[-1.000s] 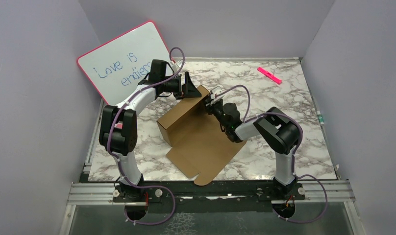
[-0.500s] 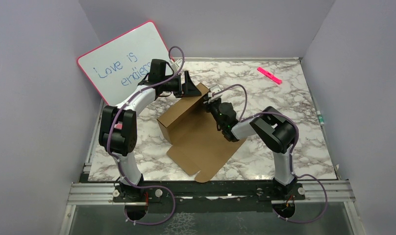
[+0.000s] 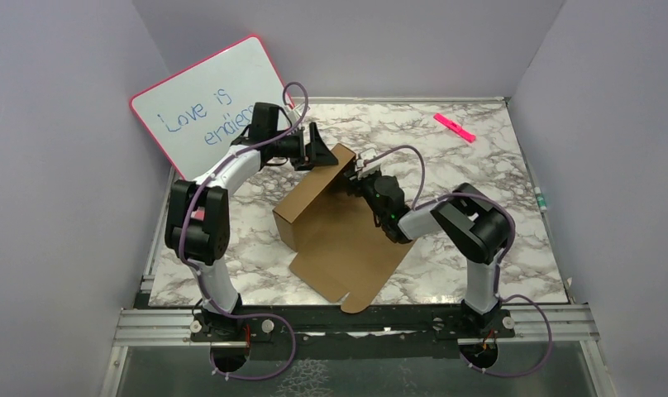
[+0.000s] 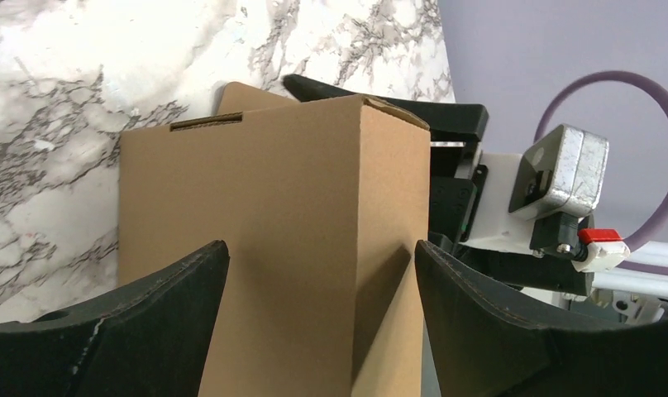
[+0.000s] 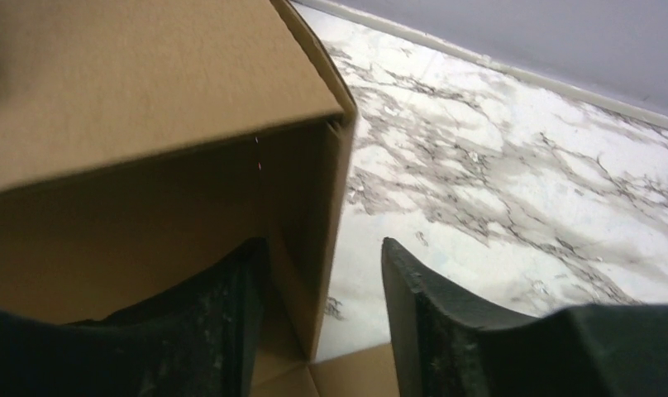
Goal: Fold the paper box
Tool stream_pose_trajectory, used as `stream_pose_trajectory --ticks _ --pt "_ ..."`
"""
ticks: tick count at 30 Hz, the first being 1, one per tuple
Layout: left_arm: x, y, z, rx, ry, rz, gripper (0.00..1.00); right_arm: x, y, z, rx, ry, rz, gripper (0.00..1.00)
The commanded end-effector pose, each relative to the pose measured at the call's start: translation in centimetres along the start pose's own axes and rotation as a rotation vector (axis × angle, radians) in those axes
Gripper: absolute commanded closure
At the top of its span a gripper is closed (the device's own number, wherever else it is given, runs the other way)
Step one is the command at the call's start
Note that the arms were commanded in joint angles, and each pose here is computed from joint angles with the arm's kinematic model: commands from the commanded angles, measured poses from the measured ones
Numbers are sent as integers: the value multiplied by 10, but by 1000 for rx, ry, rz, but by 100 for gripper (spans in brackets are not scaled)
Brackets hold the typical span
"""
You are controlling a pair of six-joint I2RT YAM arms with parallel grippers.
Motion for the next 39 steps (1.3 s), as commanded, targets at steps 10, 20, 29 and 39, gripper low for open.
stream_pose_trajectory --ticks 10,20,29,39 --pt "-42 20 -61 -206 260 182 15 -24 32 -75 207 -23 90 17" --pt "-94 -17 -64 -282 703 477 15 -58 55 -128 289 -173 63 0" --pt "-132 -74 -42 -269 1141 802 15 -74 69 -174 266 -291 193 0" --pt "-121 -108 9 -228 1530 1041 17 -72 68 -209 144 -239 382 0"
Point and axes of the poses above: each gripper's point midway between its finger pads, its own z axis out along the fingers, its own x axis along the line the jaws close on, y = z × x, the point moved 9 cm from there along -z, back along the fingers, and after that the axes turned 2 degrees about -z, right-handed, at the moved point
